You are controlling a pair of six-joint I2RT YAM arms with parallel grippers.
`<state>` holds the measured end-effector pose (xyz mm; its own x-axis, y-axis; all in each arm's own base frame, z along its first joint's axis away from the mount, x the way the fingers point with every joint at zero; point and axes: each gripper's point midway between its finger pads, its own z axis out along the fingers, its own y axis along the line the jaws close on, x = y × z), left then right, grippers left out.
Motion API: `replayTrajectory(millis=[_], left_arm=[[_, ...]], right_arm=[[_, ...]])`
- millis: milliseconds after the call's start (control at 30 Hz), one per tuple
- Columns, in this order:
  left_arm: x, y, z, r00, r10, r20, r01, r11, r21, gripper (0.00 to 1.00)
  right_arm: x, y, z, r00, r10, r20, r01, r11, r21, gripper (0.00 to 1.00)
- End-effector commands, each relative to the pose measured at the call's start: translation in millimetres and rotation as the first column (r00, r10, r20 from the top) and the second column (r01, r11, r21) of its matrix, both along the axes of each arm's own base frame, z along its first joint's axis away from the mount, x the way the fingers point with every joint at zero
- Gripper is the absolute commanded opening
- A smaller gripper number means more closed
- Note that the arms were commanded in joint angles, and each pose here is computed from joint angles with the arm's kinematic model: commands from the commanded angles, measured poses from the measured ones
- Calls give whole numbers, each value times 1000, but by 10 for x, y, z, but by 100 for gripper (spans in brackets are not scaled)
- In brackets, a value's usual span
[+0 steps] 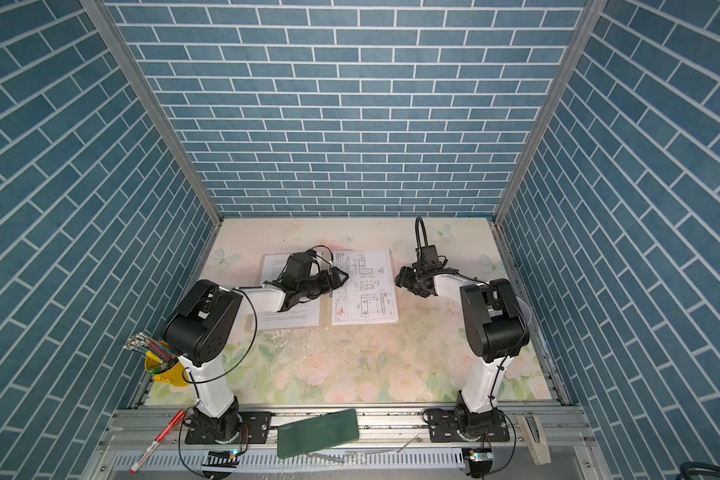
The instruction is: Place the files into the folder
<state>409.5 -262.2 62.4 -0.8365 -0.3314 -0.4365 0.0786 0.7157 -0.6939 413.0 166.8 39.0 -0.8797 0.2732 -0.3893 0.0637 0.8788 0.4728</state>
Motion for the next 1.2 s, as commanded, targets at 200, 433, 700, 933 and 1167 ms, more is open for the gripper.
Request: replayTrajectory(millis=[200,433,700,933,1167], left_arm=[[-217,-422,-40,999,-26,-18,26,999,-40,98],[-234,-414,-46,999,1,-32,-2,1000,-30,99],[-78,-264,187,999,-20,40,17,998,68,100],[143,-273,256,994,-73,80,68,996,64,100],[378,-304,245,985,-131,107,126,990,59,99]], right_arm=[[-83,-139,-249,997,17,-70,-17,1000,10,71],[-67,-289,-218,998,-19,-62,18,1000,-7,72],[-131,-404,-202,997,-48,-55,48,999,-12,72],[-237,-435,-244,997,-61,-51,61,998,-4,72],[-282,-473,-252,996,-68,-52,68,998,-13,72]])
